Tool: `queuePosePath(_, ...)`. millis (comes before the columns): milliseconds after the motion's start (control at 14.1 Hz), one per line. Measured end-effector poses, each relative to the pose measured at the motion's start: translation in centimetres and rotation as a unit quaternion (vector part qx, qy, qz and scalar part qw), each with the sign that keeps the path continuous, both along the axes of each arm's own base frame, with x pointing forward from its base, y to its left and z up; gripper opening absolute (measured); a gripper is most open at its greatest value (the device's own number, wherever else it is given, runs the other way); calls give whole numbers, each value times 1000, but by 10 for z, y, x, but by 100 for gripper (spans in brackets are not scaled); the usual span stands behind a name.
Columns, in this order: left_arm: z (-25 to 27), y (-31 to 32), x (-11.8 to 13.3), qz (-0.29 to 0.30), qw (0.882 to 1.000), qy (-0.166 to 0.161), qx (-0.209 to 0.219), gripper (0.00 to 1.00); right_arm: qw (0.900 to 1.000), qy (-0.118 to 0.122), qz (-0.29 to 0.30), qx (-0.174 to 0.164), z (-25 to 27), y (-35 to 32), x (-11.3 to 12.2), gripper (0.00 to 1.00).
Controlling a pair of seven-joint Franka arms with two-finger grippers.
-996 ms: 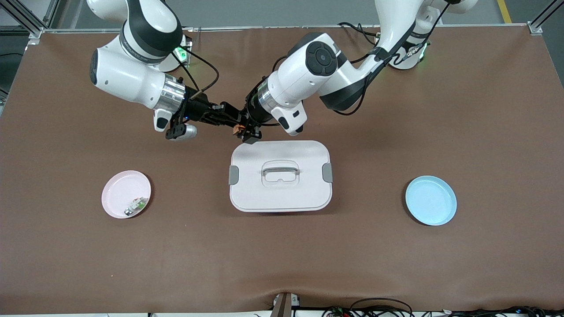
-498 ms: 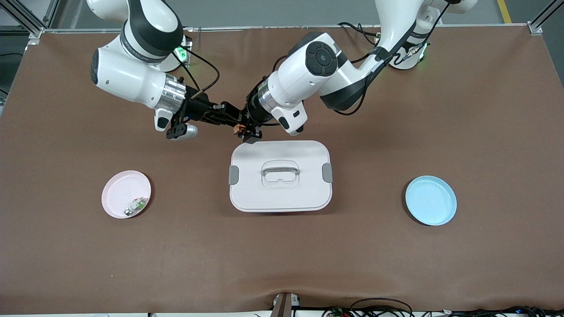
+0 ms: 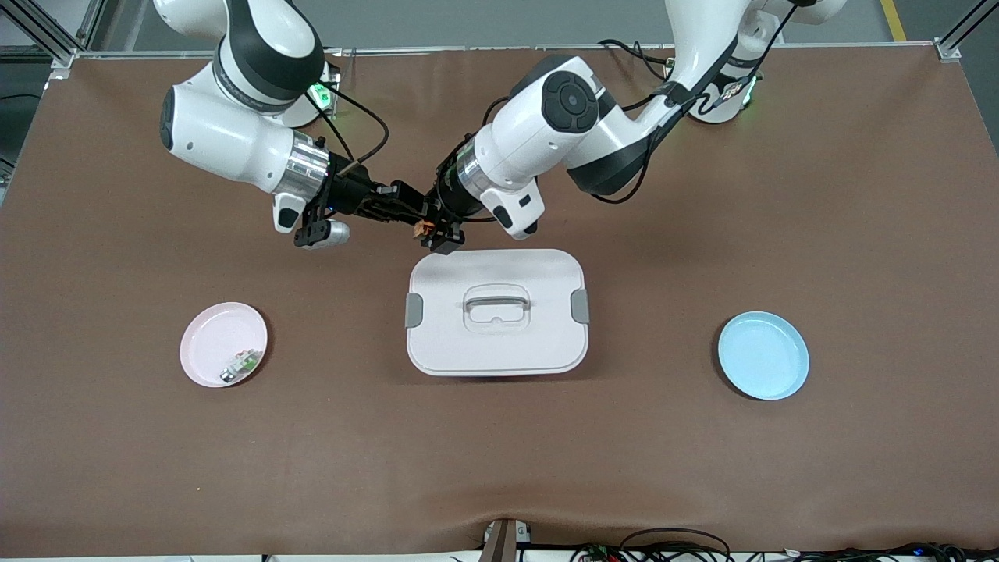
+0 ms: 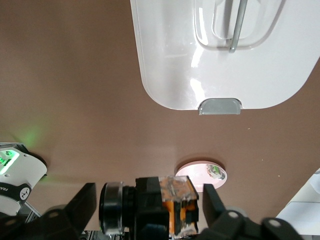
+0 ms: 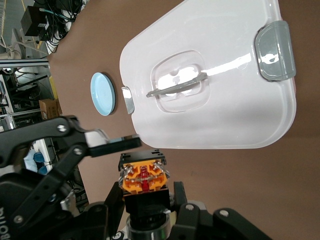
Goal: Transfer orange switch to right arm and place
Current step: 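Open the left gripper and withdraw it from the switch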
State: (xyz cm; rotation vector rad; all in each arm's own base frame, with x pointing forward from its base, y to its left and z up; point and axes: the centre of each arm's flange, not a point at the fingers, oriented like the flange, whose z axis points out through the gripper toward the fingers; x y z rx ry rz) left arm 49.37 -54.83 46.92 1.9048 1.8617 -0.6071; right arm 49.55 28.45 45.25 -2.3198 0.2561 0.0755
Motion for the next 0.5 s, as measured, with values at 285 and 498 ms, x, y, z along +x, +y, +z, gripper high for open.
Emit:
queuePosePath(285, 10, 2, 0, 1, 1000, -7, -4, 100, 1000, -5, 5, -10, -1, -2, 1, 44)
queuePosePath(498, 24, 4, -1, -10, 999, -46, 13, 100, 998, -23, 28, -42, 0, -3, 1, 44)
